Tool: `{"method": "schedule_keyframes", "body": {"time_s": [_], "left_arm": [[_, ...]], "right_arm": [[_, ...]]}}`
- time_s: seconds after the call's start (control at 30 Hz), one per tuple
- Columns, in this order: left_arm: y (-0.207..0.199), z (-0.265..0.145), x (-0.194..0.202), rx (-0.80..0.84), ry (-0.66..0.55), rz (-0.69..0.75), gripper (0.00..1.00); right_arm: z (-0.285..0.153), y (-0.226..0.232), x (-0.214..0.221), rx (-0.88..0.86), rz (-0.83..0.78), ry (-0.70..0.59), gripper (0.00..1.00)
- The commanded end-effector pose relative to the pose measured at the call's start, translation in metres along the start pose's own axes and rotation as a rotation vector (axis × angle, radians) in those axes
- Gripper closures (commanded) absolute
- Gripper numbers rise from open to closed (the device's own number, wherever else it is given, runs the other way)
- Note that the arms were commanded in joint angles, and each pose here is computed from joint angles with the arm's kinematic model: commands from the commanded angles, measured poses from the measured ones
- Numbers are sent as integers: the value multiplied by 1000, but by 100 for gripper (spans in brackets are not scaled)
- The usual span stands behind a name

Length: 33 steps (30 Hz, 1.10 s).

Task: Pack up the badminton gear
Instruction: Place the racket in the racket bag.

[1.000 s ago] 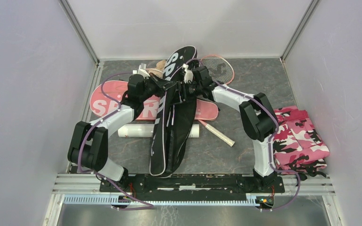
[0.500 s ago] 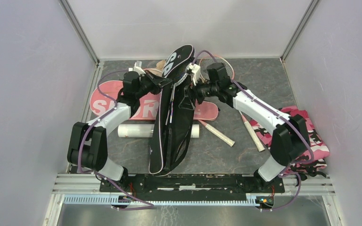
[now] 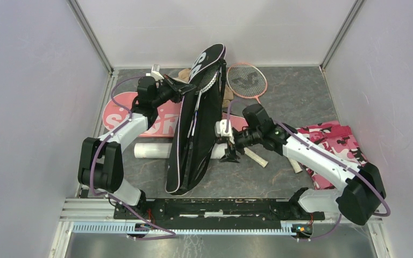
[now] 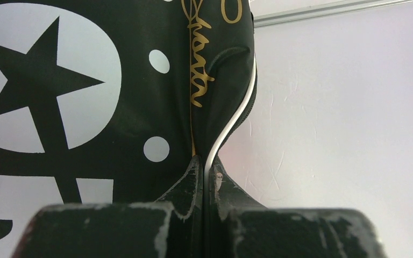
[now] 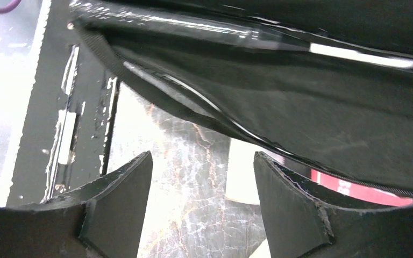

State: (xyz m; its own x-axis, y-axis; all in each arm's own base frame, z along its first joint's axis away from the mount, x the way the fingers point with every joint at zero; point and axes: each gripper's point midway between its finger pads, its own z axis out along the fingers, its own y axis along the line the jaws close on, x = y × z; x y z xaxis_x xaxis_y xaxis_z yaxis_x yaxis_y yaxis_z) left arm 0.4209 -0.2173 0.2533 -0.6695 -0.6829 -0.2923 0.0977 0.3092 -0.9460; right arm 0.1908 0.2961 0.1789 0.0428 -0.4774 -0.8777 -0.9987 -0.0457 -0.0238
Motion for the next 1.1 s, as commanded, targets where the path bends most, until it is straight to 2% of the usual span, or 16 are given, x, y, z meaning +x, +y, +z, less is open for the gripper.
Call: {"method": "schedule_keyframes", "body": {"time_s": [0.0,0.5,1.07], "left_arm": [[-63,-5,-16,184,-22,23,98],[-65,-6,-16,189,-25,17,98],[-60,-4,-15,186,-17,7,98]], "right_arm": [[6,23,-4,-44,-188,-7,26],[82,79,-21,-153,-430,113,32],[119,105,-23,-203,-447,171,41]]}}
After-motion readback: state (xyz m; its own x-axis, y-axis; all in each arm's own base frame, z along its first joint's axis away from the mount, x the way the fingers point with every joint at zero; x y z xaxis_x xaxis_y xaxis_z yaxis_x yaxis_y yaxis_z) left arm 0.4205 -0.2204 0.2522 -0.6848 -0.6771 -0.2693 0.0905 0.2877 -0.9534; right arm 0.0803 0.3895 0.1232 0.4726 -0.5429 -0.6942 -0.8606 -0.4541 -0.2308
